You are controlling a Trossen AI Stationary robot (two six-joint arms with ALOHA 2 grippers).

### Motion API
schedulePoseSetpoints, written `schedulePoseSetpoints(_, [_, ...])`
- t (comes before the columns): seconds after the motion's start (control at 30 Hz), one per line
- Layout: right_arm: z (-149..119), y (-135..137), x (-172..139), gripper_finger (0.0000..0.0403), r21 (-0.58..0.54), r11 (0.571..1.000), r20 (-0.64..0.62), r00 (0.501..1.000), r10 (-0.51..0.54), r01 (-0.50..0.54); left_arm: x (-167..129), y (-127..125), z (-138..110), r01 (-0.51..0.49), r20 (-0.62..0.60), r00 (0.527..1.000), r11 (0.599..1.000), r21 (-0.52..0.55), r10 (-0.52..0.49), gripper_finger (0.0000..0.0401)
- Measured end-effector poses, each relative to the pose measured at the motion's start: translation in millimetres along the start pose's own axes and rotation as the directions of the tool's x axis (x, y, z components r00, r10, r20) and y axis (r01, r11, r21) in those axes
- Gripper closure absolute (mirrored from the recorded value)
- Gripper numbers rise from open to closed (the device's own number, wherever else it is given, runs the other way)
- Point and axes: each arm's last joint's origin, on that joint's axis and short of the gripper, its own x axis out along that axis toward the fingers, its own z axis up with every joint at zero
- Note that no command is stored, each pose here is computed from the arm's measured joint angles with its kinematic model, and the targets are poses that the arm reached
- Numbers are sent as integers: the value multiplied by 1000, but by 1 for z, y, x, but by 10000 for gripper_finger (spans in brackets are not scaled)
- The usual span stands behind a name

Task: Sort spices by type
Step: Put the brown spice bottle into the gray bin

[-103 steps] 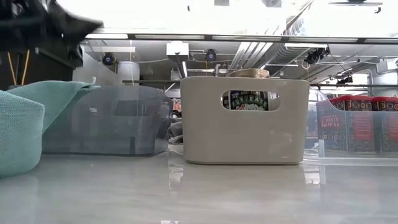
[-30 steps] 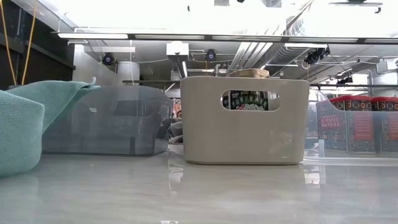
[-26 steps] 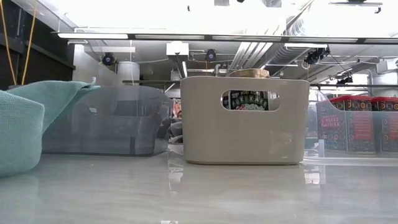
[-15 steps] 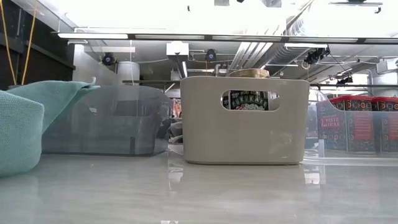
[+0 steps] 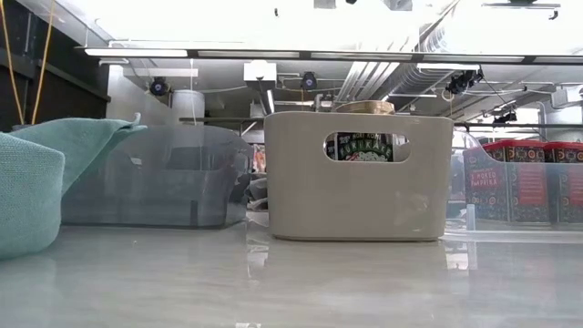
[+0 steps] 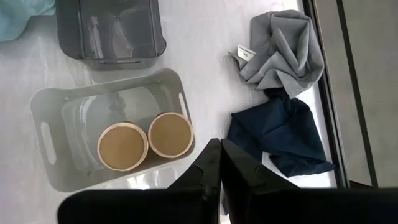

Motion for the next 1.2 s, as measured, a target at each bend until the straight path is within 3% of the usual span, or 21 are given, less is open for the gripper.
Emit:
schedulePoseSetpoints(0.33, [0,0,0,403,-47,999,3,1000,-1,1,38,-10,4,-131,9,991,985,-115,133,123])
schedulePoseSetpoints(0.7, [0,0,0,403,-52,999,3,1000,-2,2,54,-14,10,-201,17,979,972,-119,205,124])
schedulePoseSetpoints(0.9, [0,0,0,403,-52,999,4,1000,-2,2,51,-15,13,-195,13,981,979,-59,196,176])
schedulePoseSetpoints(1.07, [1,0,0,403,-51,999,6,1000,-1,1,36,-11,17,-159,52,986,987,10,159,179])
schedulePoseSetpoints(1.2, [1,0,0,403,-59,998,11,1000,1,0,4,-4,21,-88,89,993,994,65,82,179])
